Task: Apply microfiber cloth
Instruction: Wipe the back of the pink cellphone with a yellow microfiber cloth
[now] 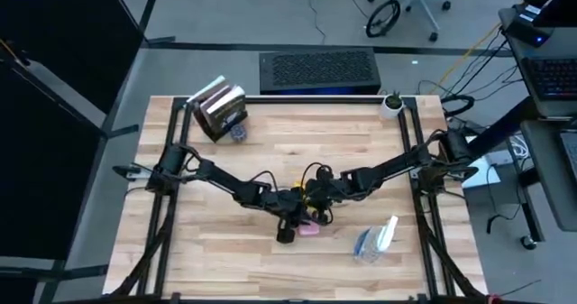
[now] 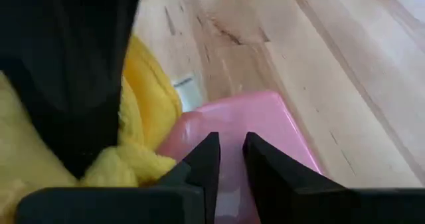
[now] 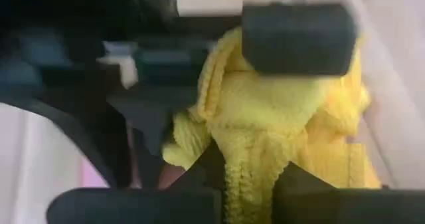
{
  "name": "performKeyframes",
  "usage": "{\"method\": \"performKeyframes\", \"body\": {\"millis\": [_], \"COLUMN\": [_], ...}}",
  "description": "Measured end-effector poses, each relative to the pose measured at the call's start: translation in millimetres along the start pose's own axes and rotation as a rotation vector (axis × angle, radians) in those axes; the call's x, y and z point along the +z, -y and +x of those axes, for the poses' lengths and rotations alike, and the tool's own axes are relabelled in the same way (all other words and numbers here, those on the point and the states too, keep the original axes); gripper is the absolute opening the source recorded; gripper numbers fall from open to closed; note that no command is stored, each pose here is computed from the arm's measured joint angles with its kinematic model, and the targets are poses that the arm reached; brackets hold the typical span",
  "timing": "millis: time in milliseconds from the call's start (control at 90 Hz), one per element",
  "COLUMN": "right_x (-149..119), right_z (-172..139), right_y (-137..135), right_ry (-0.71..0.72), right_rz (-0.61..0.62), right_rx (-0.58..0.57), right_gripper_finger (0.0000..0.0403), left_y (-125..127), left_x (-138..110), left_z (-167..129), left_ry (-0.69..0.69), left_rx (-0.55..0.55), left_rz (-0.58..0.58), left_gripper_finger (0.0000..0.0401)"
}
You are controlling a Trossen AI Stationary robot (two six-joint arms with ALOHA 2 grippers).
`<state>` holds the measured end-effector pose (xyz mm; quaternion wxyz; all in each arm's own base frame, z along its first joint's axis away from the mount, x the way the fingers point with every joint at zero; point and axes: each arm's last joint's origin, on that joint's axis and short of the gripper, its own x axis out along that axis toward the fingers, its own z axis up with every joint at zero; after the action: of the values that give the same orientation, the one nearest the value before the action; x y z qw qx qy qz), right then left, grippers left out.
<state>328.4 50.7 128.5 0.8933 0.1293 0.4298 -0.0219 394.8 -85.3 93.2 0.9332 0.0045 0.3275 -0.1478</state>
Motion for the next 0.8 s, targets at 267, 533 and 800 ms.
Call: {"method": "performKeyframes", "body": {"millis": [267, 533, 800], "right_x": [5.3, 17.0, 11.7], "right_z": [11.6, -8.4, -3.8], "right_y": [24.0, 35.6, 7.9], "right_ry": [0.029, 0.075, 0.056], "right_rz": [0.026, 0.057, -0.044], "right_rx": [-0.102, -0.143, 0.073], "right_gripper_finger": [0.0018, 0.0018, 0.0018], "left_y": [0.1, 0.0, 1.1], "left_x": [-1.1, -0.5, -0.5], "left_z": [-0.1, -0.1, 0.0], "left_ry": [-0.007, -0.005, -0.004], "left_rx": [0.000, 0.003, -0.001], "left_rz": [-0.008, 0.008, 0.009], "left_gripper_finger": [0.0063, 0.0063, 0.0063]}}
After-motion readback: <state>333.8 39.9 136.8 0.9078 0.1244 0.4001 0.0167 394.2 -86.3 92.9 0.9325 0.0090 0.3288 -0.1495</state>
